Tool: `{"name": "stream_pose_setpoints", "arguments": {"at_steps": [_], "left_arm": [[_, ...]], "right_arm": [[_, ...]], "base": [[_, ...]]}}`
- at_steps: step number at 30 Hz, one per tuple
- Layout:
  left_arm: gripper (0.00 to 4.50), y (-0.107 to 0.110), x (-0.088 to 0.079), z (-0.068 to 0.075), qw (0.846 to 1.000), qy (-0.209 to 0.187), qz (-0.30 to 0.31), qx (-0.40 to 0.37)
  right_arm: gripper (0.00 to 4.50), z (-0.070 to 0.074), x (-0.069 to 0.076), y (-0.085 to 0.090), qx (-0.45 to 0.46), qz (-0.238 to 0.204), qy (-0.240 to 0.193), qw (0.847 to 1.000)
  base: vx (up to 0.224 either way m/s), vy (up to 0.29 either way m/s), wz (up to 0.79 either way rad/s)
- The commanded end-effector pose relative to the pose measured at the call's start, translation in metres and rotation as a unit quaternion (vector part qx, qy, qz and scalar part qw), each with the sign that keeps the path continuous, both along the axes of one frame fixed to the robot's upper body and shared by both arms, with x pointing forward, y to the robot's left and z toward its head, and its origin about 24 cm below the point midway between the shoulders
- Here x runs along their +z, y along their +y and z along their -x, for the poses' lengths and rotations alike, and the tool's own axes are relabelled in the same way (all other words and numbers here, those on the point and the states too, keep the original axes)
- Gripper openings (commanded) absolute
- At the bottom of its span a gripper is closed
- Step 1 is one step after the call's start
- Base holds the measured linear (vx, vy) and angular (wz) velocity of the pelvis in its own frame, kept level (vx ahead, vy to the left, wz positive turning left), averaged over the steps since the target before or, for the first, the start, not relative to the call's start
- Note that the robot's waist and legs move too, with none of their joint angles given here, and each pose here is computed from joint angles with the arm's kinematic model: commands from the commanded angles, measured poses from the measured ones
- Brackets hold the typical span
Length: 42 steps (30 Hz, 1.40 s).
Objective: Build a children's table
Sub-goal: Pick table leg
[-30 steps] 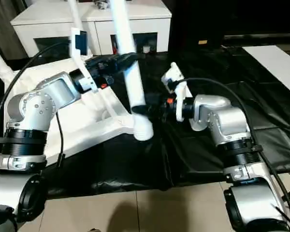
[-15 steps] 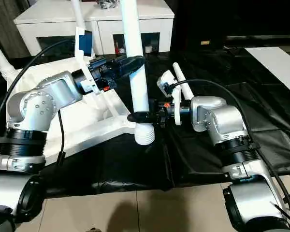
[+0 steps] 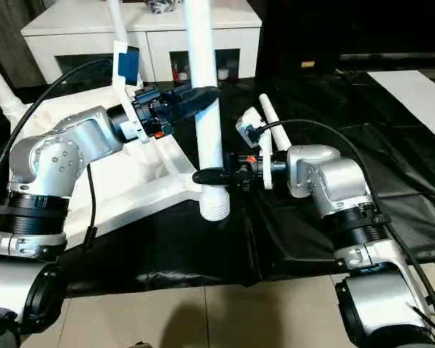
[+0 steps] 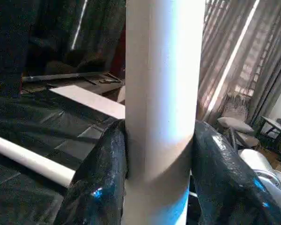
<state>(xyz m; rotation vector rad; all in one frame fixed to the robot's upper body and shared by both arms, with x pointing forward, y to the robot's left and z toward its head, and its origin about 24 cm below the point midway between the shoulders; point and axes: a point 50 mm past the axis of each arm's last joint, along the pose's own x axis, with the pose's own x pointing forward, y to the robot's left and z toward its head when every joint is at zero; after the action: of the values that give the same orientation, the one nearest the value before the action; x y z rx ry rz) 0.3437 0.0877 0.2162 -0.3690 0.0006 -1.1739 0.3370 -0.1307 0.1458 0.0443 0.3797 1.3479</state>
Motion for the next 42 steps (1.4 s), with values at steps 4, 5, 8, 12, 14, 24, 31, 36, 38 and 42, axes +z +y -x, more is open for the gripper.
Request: {"name": "stream_pose_setpoints", "arguments": {"at_steps": [4,5,8,12,14,24,31,36,38,42], "left_arm": [[1.73,0.002,0.006,0.002,1.0,-0.016,-0.001,0.005],[1.73,0.002,0.006,0.001,1.0,-0.018,-0.001,0.012],[2.29,0.006,0.003,-0.005,0.999,0.01,0.004,0.041],[2.42,0.008,0.001,-0.004,0.999,0.025,0.017,0.028],[2.77,0.009,0.0,-0.003,0.999,0.028,0.018,0.022],[3.53,0.022,-0.014,-0.009,0.995,0.027,0.017,0.098],[3.68,0.08,-0.034,-0.012,0.928,-0.033,-0.052,0.369],[3.68,0.107,-0.073,0.016,0.855,-0.055,-0.133,0.498],[3.68,0.106,-0.091,0.03,0.837,-0.05,-0.15,0.523],[3.68,0.099,-0.103,0.048,0.812,-0.053,-0.152,0.562]], "right_arm": [[1.84,0.005,-0.001,0.004,0.021,0.001,0.003,1.0],[1.84,0.004,-0.001,0.004,0.018,0.0,0.003,1.0],[1.84,0.004,-0.001,0.004,0.009,-0.006,0.001,1.0],[1.84,0.003,-0.002,0.003,0.001,-0.007,-0.002,1.0],[1.84,0.002,-0.002,0.002,-0.006,-0.009,-0.005,1.0],[1.84,-0.013,0.005,-0.01,-0.129,-0.046,-0.045,0.99],[1.84,-0.025,-0.001,-0.029,-0.316,0.04,-0.183,0.93],[1.84,-0.003,-0.019,-0.021,-0.374,0.054,-0.221,0.899],[1.84,0.008,-0.028,-0.008,-0.374,0.043,-0.222,0.9],[1.84,0.019,-0.04,0.002,-0.389,0.027,-0.214,0.896]], "base": [[0.0,0.0,0.0],[0.0,0.0,0.0],[0.0,0.0,0.0],[0.0,0.0,0.0],[0.0,0.0,0.0],[0.0,0.0,0.0],[0.0,0.0,0.0],[0.0,0.0,0.0],[0.0,0.0,0.0],[-0.009,-0.071,0.25]]}}
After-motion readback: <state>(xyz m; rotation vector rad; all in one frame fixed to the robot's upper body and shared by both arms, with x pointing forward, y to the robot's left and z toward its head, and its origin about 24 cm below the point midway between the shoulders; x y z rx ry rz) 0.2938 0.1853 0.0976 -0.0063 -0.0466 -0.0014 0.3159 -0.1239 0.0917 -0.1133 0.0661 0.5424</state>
